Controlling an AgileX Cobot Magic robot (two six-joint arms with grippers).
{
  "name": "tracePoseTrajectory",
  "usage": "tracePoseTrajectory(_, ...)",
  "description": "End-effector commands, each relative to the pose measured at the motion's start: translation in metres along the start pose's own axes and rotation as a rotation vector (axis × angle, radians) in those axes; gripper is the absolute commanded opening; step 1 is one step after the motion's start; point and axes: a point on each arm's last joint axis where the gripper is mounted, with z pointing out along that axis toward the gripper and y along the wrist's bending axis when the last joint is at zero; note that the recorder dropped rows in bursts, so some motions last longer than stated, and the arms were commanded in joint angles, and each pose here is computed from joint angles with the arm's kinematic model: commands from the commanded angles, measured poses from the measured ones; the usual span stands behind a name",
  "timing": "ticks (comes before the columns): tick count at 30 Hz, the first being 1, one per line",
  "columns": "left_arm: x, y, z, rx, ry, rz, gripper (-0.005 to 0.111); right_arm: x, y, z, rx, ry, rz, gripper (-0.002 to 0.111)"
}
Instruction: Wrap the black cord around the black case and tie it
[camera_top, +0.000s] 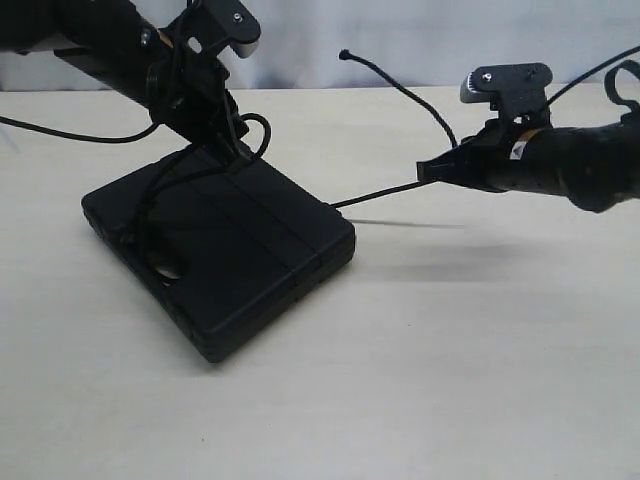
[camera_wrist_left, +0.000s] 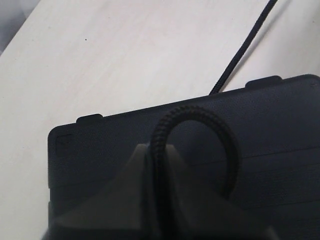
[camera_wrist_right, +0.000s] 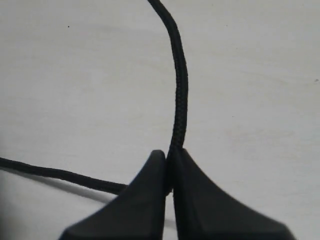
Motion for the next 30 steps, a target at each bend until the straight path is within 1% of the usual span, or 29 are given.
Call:
tracePoseTrajectory(1,0.0,0.001,-0.002,-0.002,-0.006,-0.005,0.0,0.003,0.001,-0.009,-0.02,-0.067,-0.074,0.004)
tracePoseTrajectory(6,0.001,0.004,-0.003,-0.01,-0.011,0.006,0.0,0.011,0.002,-0.011,-0.037,-0.1,-0.093,0.004)
tracePoseTrajectory(8,0.003,0.009,-0.004,-0.006,-0.029,-0.002,0.0,0.016,0.005,-0.012,-0.065,-0.142,-0.137,0.004)
tracePoseTrajectory(11,0.005,0.017,-0.007,0.027,-0.095,-0.022,0.0,0.017,0.009,-0.014,-0.109,-0.179,-0.195,0.004)
tracePoseTrajectory(15,0.011,0.028,-0.009,0.015,-0.113,-0.028,0.0,0.015,0.01,-0.014,-0.119,-0.199,-0.193,0.004)
tracePoseTrajectory(17,0.016,0.035,-0.011,0.007,-0.107,-0.047,0.0,0.012,0.008,-0.014,-0.099,-0.206,-0.143,0.004)
tracePoseTrajectory(19,0.016,0.035,-0.011,0.01,-0.107,-0.052,0.0,0.002,-0.001,-0.009,-0.046,-0.134,-0.077,0.004)
tracePoseTrajectory(20,0.016,0.035,-0.011,0.01,-0.108,-0.054,0.0,-0.009,-0.005,-0.004,0.001,-0.023,-0.056,0.005)
tracePoseTrajectory(21,0.016,0.035,-0.011,0.013,-0.113,-0.062,0.0,-0.016,-0.007,-0.001,0.02,0.026,-0.057,0.005)
tracePoseTrajectory(22,0.016,0.035,-0.011,0.013,-0.114,-0.064,0.0,-0.029,-0.009,0.003,0.05,0.099,-0.053,0.012)
tracePoseTrajectory(24,0.016,0.034,-0.011,0.023,-0.11,-0.064,0.0,-0.045,-0.011,0.009,0.071,0.139,-0.036,0.019)
tracePoseTrajectory(28,0.016,0.034,-0.011,0.031,-0.111,-0.069,0.0,-0.057,-0.015,0.031,0.114,0.288,-0.024,0.035)
tracePoseTrajectory(30,0.016,0.033,-0.011,0.036,-0.109,-0.069,0.0,-0.06,-0.02,0.043,0.13,0.347,0.01,0.041)
